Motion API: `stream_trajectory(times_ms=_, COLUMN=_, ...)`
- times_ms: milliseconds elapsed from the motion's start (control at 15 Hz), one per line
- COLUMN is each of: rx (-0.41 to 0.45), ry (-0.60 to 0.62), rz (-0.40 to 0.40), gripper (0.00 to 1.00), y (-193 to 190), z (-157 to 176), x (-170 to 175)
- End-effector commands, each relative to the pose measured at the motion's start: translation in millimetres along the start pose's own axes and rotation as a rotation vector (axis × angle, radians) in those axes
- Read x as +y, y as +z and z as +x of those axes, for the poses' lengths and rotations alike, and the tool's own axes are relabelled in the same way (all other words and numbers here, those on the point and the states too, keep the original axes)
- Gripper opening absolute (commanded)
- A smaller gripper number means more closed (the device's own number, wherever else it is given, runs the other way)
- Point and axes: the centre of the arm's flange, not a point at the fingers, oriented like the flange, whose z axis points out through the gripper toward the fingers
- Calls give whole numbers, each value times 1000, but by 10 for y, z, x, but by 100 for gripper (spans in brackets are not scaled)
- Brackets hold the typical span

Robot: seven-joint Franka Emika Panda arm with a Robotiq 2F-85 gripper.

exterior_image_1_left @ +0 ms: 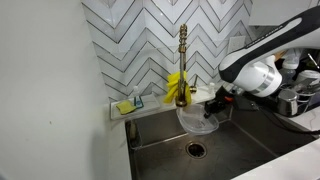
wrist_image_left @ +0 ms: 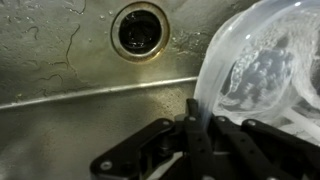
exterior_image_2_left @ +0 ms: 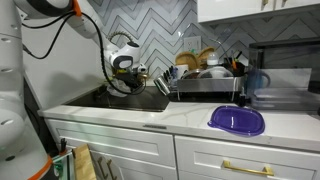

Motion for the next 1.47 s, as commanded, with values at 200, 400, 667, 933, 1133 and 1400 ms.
stream_trajectory(times_ms=200, rx=-135, ry=1, rz=-159, gripper=1, y=-335, z=-129, x=240)
stream_trajectory(times_ms=400, rx=-194, ry=-62, rz=-316, gripper=1, y=-600, z=-127, x=337)
stream_trajectory(times_ms=667, rx=-211, ry=-229, rz=-508, gripper=1, y=-1028, z=24, x=115)
stream_trajectory(times_ms=933, rx=-232, ry=-412, rz=-673, gripper=1, y=-1323, z=168, x=-326)
stream_trajectory(times_ms=1133, rx=-255, ry=-549, rz=-792, gripper=1, y=-1447, z=237, x=-609)
stream_trajectory(times_ms=1400, rx=-267, ry=-729, rz=-954, gripper=1, y=-1504, z=323, x=-882)
